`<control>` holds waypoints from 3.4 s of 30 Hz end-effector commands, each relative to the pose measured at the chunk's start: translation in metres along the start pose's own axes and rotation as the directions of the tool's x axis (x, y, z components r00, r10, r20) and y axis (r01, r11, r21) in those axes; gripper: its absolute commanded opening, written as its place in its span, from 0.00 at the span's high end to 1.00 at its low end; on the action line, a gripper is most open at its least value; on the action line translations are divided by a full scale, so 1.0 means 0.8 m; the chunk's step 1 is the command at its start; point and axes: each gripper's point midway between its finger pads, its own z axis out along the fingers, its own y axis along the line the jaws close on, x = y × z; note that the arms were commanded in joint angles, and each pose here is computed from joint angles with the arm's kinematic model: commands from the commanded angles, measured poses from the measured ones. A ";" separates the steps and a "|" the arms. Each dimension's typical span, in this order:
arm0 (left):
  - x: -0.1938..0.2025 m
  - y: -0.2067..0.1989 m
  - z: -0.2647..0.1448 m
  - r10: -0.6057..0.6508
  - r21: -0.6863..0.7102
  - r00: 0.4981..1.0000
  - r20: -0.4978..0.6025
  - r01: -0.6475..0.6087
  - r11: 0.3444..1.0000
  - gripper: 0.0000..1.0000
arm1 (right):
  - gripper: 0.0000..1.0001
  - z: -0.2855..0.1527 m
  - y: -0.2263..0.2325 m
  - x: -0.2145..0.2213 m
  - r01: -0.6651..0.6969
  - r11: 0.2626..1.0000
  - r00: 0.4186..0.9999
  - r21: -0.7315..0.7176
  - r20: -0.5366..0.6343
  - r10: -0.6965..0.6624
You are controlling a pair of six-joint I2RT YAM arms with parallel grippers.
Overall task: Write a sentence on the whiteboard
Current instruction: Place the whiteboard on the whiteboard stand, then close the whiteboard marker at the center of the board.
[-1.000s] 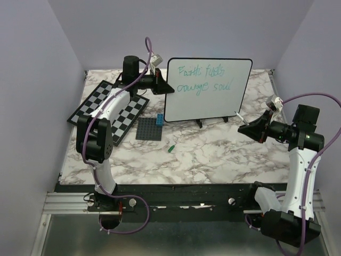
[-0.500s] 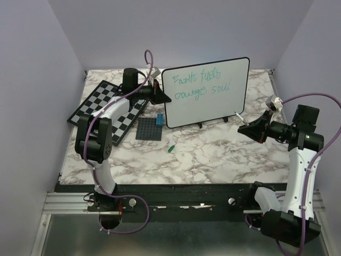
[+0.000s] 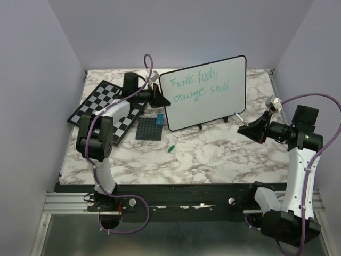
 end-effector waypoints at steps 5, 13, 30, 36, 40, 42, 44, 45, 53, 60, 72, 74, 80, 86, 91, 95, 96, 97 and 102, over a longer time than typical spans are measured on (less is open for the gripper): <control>0.037 0.064 -0.003 -0.043 -0.164 0.999 -0.013 0.040 0.986 0.77 | 0.99 0.000 0.001 0.000 0.010 1.000 1.000 -0.004 0.014 -0.010; 0.037 0.071 -0.004 -0.044 -0.179 0.999 -0.009 0.041 0.983 0.69 | 1.00 0.000 0.001 -0.001 0.012 1.000 1.000 -0.003 0.013 -0.012; 0.004 0.047 -0.008 -0.004 -0.143 0.999 0.053 0.011 0.990 0.42 | 1.00 0.000 0.000 0.000 0.009 1.000 1.000 -0.003 0.012 -0.009; -0.004 0.039 -0.009 0.001 -0.130 0.997 0.076 0.009 0.992 0.33 | 1.00 0.000 -0.001 0.001 0.010 1.000 1.000 -0.001 0.011 -0.010; -0.010 0.033 -0.011 0.006 -0.121 0.996 0.093 0.005 0.993 0.23 | 1.00 0.000 0.000 0.001 0.009 1.000 1.000 -0.002 0.012 -0.009; -0.010 0.030 -0.012 0.008 -0.119 0.995 0.096 0.003 0.993 0.15 | 0.99 0.000 0.000 0.001 0.012 1.000 1.000 -0.002 0.012 -0.012; -0.013 0.029 -0.015 0.015 -0.129 0.995 0.102 -0.002 0.992 0.01 | 1.00 0.000 0.000 0.002 0.013 1.000 1.000 0.001 0.010 -0.013; -0.013 0.029 -0.017 0.020 -0.139 0.995 0.101 -0.006 0.990 0.01 | 0.99 0.000 0.000 0.002 0.013 1.000 1.000 -0.001 0.011 -0.013; -0.008 0.029 -0.063 0.035 -0.283 0.994 0.101 -0.005 0.959 0.01 | 0.99 0.001 -0.004 0.008 0.017 1.000 1.000 -0.001 0.005 -0.017; -0.014 0.016 -0.126 0.089 -0.506 0.991 0.102 -0.025 0.862 0.01 | 0.99 0.003 -0.008 0.015 0.032 0.999 1.000 -0.005 0.002 -0.032; -0.027 -0.073 -0.241 0.116 -0.693 0.926 0.360 0.182 0.697 0.01 | 1.00 0.008 -0.019 0.032 0.045 0.999 0.999 0.001 -0.002 -0.045; -0.017 -0.090 -0.238 0.065 -0.659 0.928 0.367 0.210 0.722 0.01 | 0.99 0.009 -0.019 0.037 0.038 0.999 0.999 0.000 -0.004 -0.038; 0.046 -0.108 -0.225 -0.130 -0.601 0.934 0.332 0.315 0.735 0.01 | 1.00 0.010 -0.022 0.041 0.034 0.999 0.999 0.011 -0.007 -0.034; 0.090 -0.118 -0.224 -0.192 -0.591 0.931 0.312 0.348 0.728 0.01 | 0.99 0.010 -0.029 0.047 0.024 1.000 1.000 0.020 -0.018 -0.024; 0.107 -0.130 -0.217 -0.231 -0.573 0.931 0.284 0.357 0.738 0.01 | 0.99 0.012 -0.034 0.051 0.002 1.000 1.000 0.023 -0.024 -0.001; 0.126 -0.155 -0.193 -0.260 -0.545 0.947 0.189 0.321 0.774 0.04 | 0.99 0.013 -0.038 0.055 -0.011 1.000 0.999 0.025 -0.033 0.012; 0.129 -0.153 -0.191 -0.252 -0.571 0.953 0.171 0.304 0.762 0.05 | 0.99 0.014 -0.039 0.056 -0.018 1.000 0.999 0.023 -0.035 0.019; 0.135 -0.159 -0.182 -0.251 -0.572 0.958 0.140 0.285 0.769 0.05 | 1.00 0.013 -0.041 0.056 -0.018 1.000 0.999 0.025 -0.036 0.019; 0.182 -0.181 -0.130 -0.264 -0.605 0.954 -0.140 0.129 0.786 0.12 | 0.99 0.015 -0.045 0.059 -0.040 0.999 0.998 0.019 -0.042 0.041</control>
